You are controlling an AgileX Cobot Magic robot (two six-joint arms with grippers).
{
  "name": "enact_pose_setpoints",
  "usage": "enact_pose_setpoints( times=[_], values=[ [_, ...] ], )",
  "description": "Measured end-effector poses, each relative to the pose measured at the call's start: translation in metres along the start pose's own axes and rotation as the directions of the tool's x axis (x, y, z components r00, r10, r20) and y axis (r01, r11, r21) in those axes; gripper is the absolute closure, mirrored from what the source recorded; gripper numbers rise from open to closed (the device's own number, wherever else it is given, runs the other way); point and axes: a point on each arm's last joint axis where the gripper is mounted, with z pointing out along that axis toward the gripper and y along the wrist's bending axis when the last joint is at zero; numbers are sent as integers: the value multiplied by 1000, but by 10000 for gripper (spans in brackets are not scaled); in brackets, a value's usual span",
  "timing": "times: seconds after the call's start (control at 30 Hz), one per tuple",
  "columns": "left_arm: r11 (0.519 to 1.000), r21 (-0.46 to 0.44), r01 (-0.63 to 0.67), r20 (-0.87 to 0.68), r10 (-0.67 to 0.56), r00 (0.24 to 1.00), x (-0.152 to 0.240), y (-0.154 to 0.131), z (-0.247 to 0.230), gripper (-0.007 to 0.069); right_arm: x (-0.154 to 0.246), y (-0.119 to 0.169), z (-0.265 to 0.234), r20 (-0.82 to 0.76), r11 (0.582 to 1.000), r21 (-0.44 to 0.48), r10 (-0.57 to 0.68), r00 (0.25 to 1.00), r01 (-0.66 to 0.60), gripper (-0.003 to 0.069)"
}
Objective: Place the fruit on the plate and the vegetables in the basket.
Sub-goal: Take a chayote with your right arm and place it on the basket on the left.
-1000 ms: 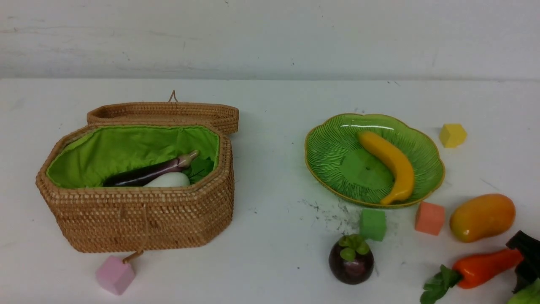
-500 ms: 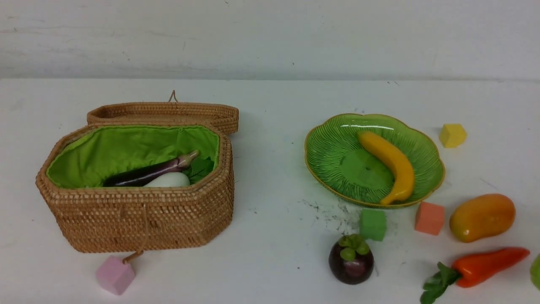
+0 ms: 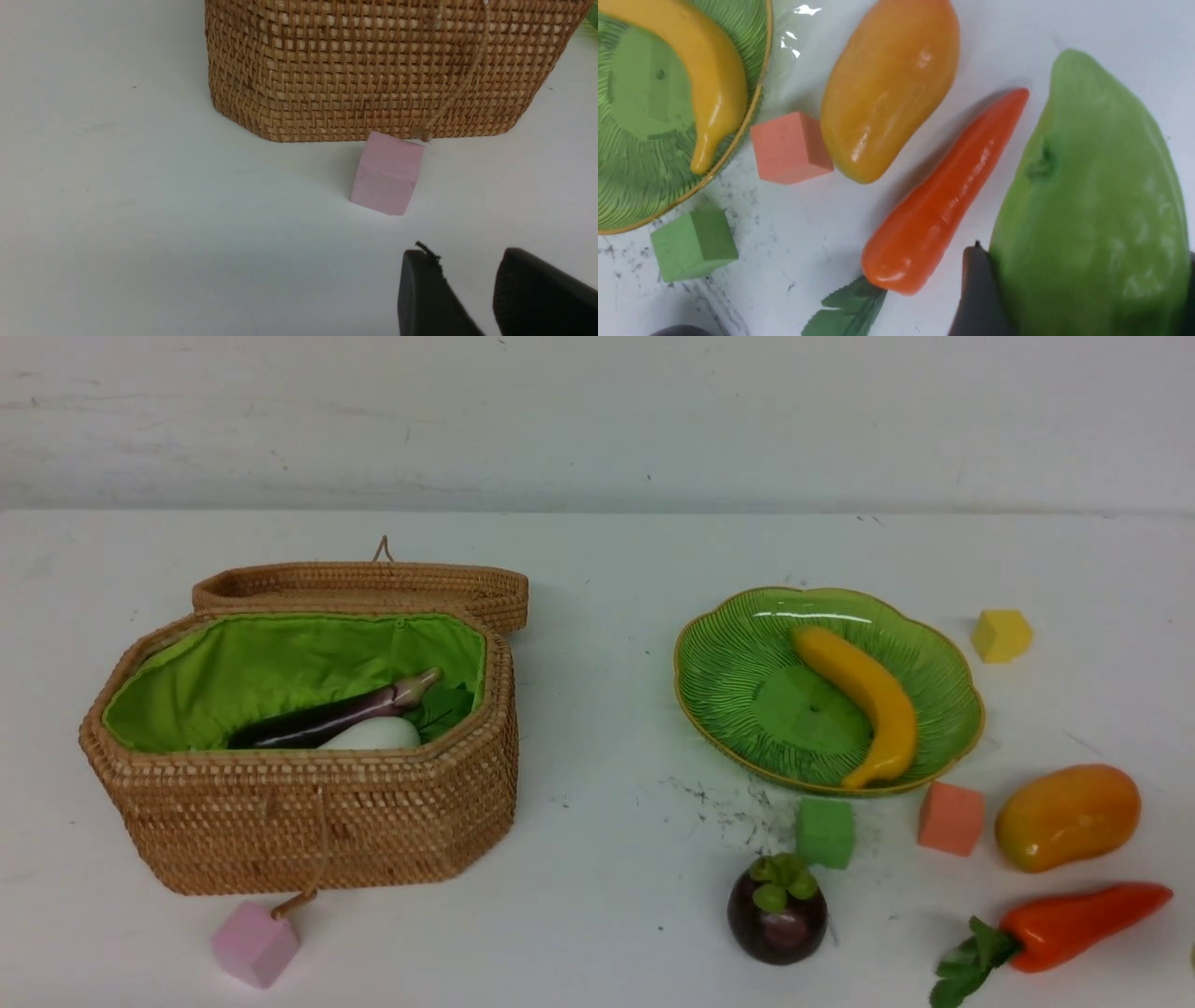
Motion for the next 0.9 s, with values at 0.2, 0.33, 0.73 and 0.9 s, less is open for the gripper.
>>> enact_pose_setpoints(
  times=[0.2,0.33,0.73,0.9],
  values=[
    [1000,0,0,0,0,1000,0,0,0,403,0,2,-2,-19,997,-6,-75,997,75,212],
    [1000,0,0,0,0,1000,0,0,0,399,-9,16,-13,-35,982,-93,-169,985,166,212],
    [1000,0,0,0,0,1000,0,0,0,387,-38,133,-15,123,585,-703,-459,880,403,212],
    [1000,0,0,0,0,1000,0,0,0,387,-35,208,10,193,391,-803,-545,816,450,212]
  ],
)
